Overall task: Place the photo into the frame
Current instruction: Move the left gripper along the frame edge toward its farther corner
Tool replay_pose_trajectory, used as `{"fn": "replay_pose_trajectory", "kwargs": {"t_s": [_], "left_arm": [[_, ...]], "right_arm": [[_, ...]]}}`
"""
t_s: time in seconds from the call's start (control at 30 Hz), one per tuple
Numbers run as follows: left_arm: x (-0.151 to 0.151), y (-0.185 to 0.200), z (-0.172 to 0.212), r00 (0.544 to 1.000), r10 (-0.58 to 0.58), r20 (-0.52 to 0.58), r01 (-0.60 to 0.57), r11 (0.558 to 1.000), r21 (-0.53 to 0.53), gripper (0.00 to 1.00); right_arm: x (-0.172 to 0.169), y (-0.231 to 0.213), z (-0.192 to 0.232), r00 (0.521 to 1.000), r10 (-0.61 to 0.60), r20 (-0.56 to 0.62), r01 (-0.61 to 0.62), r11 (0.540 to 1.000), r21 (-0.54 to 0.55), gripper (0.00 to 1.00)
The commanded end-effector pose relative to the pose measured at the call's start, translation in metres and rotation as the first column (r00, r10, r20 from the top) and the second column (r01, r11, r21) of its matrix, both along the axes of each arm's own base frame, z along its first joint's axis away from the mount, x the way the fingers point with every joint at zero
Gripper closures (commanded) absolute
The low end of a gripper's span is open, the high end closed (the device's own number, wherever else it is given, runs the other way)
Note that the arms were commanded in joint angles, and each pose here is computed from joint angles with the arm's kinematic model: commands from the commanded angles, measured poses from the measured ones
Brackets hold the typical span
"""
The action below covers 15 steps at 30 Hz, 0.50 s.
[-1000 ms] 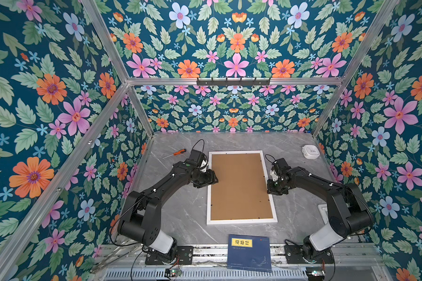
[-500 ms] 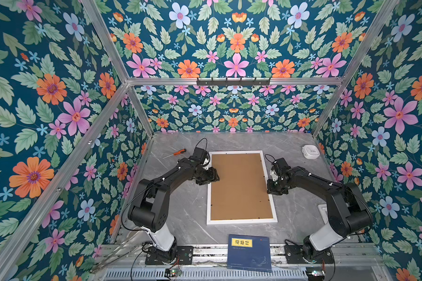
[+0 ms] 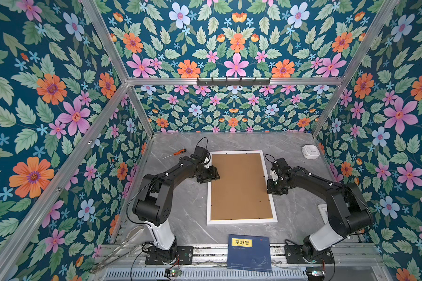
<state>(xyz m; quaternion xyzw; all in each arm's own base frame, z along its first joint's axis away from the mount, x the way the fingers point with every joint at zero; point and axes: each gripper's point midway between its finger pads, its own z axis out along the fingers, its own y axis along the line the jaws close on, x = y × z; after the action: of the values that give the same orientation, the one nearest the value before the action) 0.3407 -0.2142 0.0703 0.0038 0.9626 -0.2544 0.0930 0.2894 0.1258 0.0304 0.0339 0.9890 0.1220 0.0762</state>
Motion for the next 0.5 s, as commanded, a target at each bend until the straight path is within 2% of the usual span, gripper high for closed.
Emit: {"fn": "replay_pose_trajectory", "kwargs": {"t_s": [0.0,0.47], "left_arm": [[-0.001,-0.002,-0.003,1.0,-0.017,-0.007,0.017,1.0,-0.008,0.38],[-0.007,-0.009,-0.013,0.998,-0.037,-0.053,0.034,0.998,-0.046,0.4]], "right_arm": [[-0.01,-0.006,-0.01,0.999,-0.024,-0.046,0.022,0.999,-0.034,1.0],[-0.01,-0.005,-0.01,0.999,-0.021,-0.048,0.02,0.999,-0.031,1.0]]}}
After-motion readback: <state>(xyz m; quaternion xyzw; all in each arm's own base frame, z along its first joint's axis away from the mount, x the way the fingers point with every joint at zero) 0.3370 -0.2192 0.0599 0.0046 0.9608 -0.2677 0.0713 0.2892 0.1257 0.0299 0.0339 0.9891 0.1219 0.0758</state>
